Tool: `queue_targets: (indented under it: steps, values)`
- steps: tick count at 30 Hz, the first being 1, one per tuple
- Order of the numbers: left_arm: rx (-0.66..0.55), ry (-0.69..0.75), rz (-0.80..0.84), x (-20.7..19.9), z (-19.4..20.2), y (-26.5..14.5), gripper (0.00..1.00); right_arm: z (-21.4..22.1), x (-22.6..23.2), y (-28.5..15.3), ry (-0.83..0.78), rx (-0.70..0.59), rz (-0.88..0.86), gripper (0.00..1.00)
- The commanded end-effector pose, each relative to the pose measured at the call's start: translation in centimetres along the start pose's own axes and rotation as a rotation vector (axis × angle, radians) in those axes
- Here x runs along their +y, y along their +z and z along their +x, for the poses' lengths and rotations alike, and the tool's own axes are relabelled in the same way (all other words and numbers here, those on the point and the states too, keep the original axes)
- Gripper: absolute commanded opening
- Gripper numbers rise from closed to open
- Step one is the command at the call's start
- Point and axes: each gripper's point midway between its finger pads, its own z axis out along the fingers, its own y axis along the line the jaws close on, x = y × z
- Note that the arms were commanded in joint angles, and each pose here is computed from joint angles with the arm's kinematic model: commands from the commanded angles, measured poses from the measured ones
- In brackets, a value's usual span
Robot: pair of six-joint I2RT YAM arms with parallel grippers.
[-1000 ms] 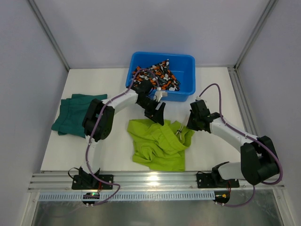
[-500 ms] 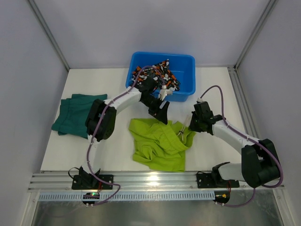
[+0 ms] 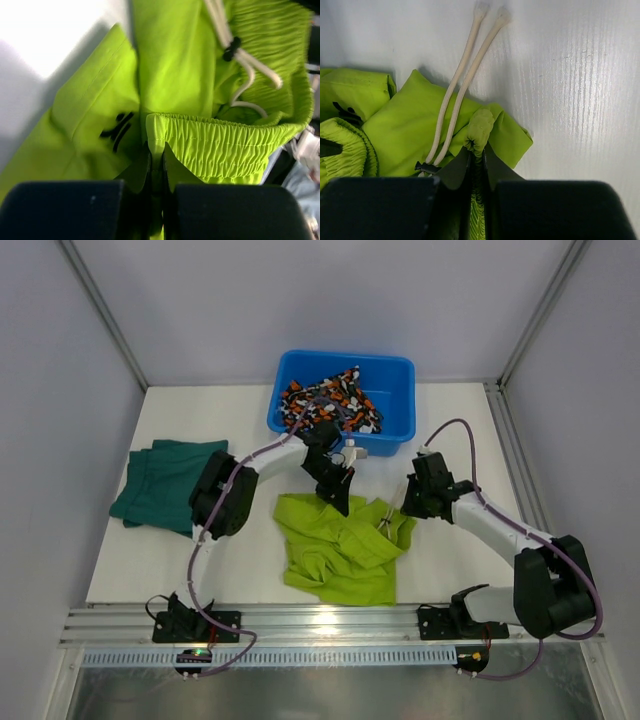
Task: Fold and stack the shorts
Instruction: Flatten out the shorts at the center of the board.
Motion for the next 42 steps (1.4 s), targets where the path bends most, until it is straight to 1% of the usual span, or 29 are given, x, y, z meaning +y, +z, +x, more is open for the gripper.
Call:
queue_targets:
  steps: [1,2,4,5,6,7,9,10,11,12,13,16,19,20,21,22,23,24,26,27,28,29,30,32,33,36,37,39,42]
  values:
    - [-0.161,0.019,-0.254,-1.4,-2.6,-5.7,0.0,-4.8,2.3,-2.3,-0.012,-0.089,-0.048,0.04]
    - [-0.247,0.009,-0.342,-2.7,-3.4,-8.9,0.0,-5.4,4.1,-3.1,-0.008,-0.074,-0.123,0.04]
    - [-0.358,-0.075,-0.589,-1.3,-3.2,-14.1,0.0,-8.8,8.3,-5.4,0.016,-0.109,-0.261,0.04]
    - [-0.416,-0.127,-0.658,-1.5,-2.9,-16.6,0.0,-9.7,10.2,-6.2,0.027,-0.11,-0.343,0.04]
    - [-0.521,-0.131,-0.722,-3.4,-2.9,-20.7,0.0,-11.0,13.4,-7.9,0.023,-0.123,-0.489,0.04]
    - [-0.562,-0.192,-0.857,-2.7,-1.4,-24.3,0.0,-12.5,16.4,-9.8,0.036,-0.147,-0.586,0.04]
    - [-0.701,-0.219,-0.936,-5.4,0.0,-30.2,0.0,-14.5,20.4,-13.3,-0.003,-0.199,-0.736,0.04]
    - [-0.775,-0.245,-0.995,-6.6,0.8,-33.7,0.0,-16.5,23.4,-16.4,-0.037,-0.244,-0.818,0.04]
    - [-0.835,-0.234,-0.996,-8.2,1.2,-35.4,0.0,-17.2,24.9,-18.1,-0.054,-0.256,-0.861,0.04]
    - [-0.93,-0.2,-0.982,-10.9,2.0,-37.9,0.0,-19.1,27.0,-22.4,-0.092,-0.313,-0.945,0.04]
    - [-1.018,-0.165,-0.956,-13.3,2.1,-39.9,0.0,-19.5,28.2,-23.2,-0.108,-0.312,-0.974,0.04]
    - [-1.191,-0.035,-0.846,-19.6,3.7,-43.4,0.0,-20.6,30.1,-28.3,-0.133,-0.346,-1.073,0.04]
    - [-1.224,0.073,-0.736,-23.4,4.9,-43.9,0.0,-20.6,29.3,-29.2,-0.122,-0.35,-1.066,0.04]
    - [-1.214,0.098,-0.697,-24.1,5.1,-43.4,0.0,-20.6,28.4,-30.1,-0.121,-0.371,-1.062,0.04]
    - [-1.16,0.168,-0.563,-26.2,5.5,-41.5,0.0,-19.9,27.5,-28.4,-0.113,-0.346,-1.025,0.04]
    - [-1.138,0.192,-0.5,-27.0,5.8,-40.6,0.0,-19.6,26.6,-27.8,-0.104,-0.34,-1.006,0.04]
    - [-1.066,0.186,-0.423,-26.5,5.9,-38.0,0.0,-19.3,25.7,-27.2,-0.097,-0.333,-0.985,0.04]
    - [-1.018,0.257,-0.261,-28.7,6.1,-36.1,0.0,-18.3,23.4,-25.5,-0.087,-0.314,-0.926,0.04]
    - [-1.008,0.262,-0.101,-30.2,7.3,-34.1,0.0,-17.5,20.0,-22.9,-0.053,-0.313,-0.805,0.04]
    - [-0.999,0.244,-0.062,-28.2,6.3,-31.7,0.0,-17.1,17.4,-22.3,-0.03,-0.326,-0.738,0.04]
    - [-0.985,0.236,-0.026,-28.2,6.7,-30.0,0.0,-15.1,15.1,-18.8,-0.027,-0.274,-0.658,0.04]
    - [-0.978,0.214,0.022,-28.4,7.4,-28.9,0.0,-14.5,13.4,-17.3,-0.016,-0.267,-0.605,0.04]
    - [-0.946,0.193,0.049,-26.6,7.1,-26.0,0.0,-12.4,11.0,-14.6,0.009,-0.214,-0.542,0.04]
    - [-0.877,0.153,0.113,-26.3,7.4,-22.1,0.0,-10.5,9.2,-12.1,-0.009,-0.172,-0.495,0.04]
    - [-0.821,0.11,0.094,-24.3,7.1,-18.8,0.0,-8.8,8.0,-10.3,-0.003,-0.131,-0.458,0.04]
    - [-0.687,0.136,0.087,-24.9,7.2,-11.6,0.0,-7.1,5.5,-7.7,-0.028,-0.097,-0.359,0.04]
    - [-0.662,0.173,0.113,-26.7,7.3,-9.7,0.0,-7.0,4.1,-6.8,-0.031,-0.09,-0.307,0.04]
    - [-0.584,0.157,0.071,-25.9,6.8,-5.6,0.0,-6.7,1.4,-5.6,-0.003,-0.065,-0.216,0.04]
    - [-0.524,0.172,0.092,-27.2,6.3,-1.8,0.0,-7.0,-3.3,-4.1,0.054,-0.035,-0.09,0.05]
